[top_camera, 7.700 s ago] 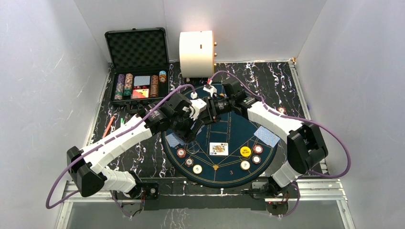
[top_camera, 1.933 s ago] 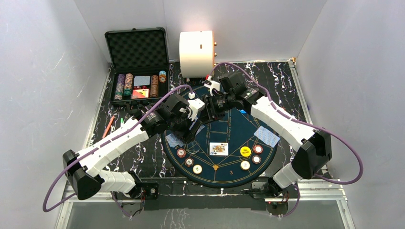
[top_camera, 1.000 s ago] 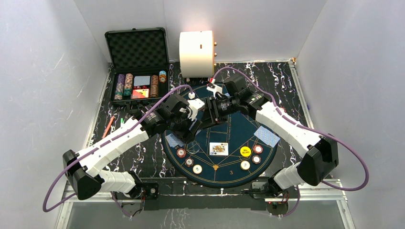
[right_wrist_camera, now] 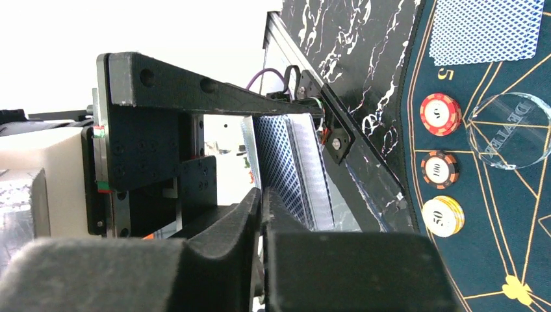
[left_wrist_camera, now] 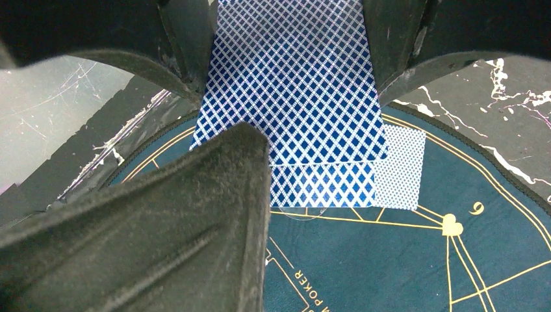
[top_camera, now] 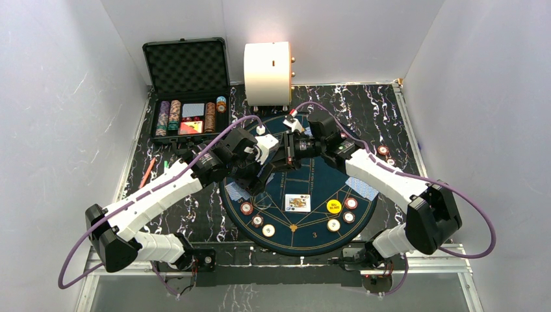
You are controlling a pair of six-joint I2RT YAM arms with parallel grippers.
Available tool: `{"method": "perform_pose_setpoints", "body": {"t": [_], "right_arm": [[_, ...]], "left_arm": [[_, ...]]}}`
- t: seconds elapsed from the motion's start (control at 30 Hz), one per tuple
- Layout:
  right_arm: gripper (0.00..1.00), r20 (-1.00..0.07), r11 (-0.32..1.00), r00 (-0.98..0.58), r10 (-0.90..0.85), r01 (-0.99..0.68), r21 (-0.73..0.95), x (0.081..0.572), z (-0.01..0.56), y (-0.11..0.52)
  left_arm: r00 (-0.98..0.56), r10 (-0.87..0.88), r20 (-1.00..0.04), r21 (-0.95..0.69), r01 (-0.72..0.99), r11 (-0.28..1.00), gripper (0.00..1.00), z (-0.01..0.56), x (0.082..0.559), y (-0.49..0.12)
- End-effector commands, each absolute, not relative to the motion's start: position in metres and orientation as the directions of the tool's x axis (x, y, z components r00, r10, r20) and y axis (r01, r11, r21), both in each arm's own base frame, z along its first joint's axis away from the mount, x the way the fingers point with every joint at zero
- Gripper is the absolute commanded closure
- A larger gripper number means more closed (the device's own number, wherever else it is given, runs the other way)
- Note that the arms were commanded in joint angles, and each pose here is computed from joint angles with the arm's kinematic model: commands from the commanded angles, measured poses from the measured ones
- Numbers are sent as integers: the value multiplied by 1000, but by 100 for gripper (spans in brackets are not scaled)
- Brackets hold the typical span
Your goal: Distribute texas hold em gaming equipment
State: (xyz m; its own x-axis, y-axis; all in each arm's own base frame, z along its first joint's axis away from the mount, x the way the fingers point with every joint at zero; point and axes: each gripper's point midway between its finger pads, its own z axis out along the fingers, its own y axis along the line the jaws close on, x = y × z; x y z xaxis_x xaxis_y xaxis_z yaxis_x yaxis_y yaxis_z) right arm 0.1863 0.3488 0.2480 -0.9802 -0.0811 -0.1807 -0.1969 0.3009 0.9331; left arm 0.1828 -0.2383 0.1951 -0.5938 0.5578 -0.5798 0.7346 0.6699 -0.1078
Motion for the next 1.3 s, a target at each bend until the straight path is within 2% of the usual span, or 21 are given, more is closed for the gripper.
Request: {"method": "perform_pose_setpoints", "body": {"t": [0.0,0.03,0.3,0.57,0.77,0.9,0.93,1.03,1.1,1.17,1.27], "right_arm": [[95,-230,240,-972,-40,-233,942,193,270,342],[100,-230,238,-973,-31,-230,943,195,271,339],[100,-227,177,-974,12,-222,959,197,284,313],[100,-237,175,-970,63,-223,959,202,293,287],[100,-244,241,-963,114,-212,947,209,290,250],[100,-298,389,-937,181,-210,897,225,275,213],[100,-315,446,-931,185,-206,871,228,266,206],[100,-387,732,-899,205,-122,670,244,220,174],[100,-430,888,-885,176,-46,458,245,196,158],[100,-468,973,-873,136,30,228,245,177,147],[100,-458,994,-885,85,104,-15,231,155,141]], "left_arm": [[-580,539,-612,-115,739,664,100,206,180,-239],[-581,538,-611,-114,737,666,100,206,181,-239],[-587,531,-611,-108,726,679,100,204,182,-236],[-603,522,-604,-99,706,701,100,201,183,-233],[-618,522,-588,-77,685,724,100,196,183,-224],[-634,517,-575,-63,664,745,100,194,182,-217],[-637,512,-577,-62,659,750,100,194,181,-215],[-644,498,-580,-52,639,767,100,198,182,-210],[-651,492,-578,-44,627,778,100,201,182,-207],[-655,484,-581,-40,617,786,100,203,182,-204],[-654,469,-593,-48,611,791,100,207,181,-202]]}}
